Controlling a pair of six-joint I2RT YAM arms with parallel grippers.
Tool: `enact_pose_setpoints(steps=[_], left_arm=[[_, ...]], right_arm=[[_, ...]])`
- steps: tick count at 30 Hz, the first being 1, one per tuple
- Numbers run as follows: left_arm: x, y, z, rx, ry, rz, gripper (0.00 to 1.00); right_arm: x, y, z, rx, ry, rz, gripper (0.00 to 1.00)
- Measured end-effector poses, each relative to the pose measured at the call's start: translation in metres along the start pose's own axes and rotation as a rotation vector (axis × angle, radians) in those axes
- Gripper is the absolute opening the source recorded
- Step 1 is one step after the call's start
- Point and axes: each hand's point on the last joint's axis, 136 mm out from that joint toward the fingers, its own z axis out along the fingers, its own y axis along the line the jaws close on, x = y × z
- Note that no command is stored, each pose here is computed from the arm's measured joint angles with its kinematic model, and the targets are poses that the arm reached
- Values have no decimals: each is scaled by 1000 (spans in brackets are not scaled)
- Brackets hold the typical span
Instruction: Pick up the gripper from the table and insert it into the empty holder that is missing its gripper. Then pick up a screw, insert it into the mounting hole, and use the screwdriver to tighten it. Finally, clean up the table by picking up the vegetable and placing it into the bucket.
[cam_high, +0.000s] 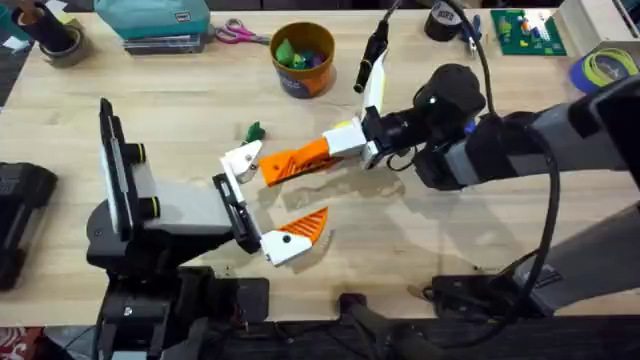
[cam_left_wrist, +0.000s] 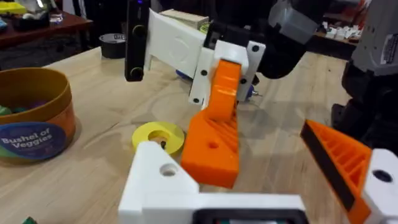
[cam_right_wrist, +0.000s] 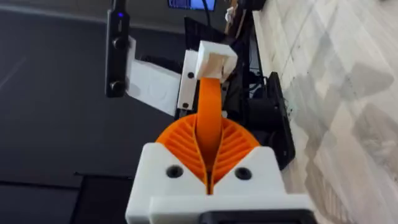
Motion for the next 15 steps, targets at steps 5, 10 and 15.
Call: enact_pose_setpoints(steps=[5,10,15], left_arm=[[0,0,0,0,0,0,986],[0,0,0,0,0,0,986],[0,0,0,0,0,0,986]], right_arm=[[-1,0,1,0,-8,18,9],[-3,0,1,0,-16,27,9],[-2,-1,3,1,-17,38,9]])
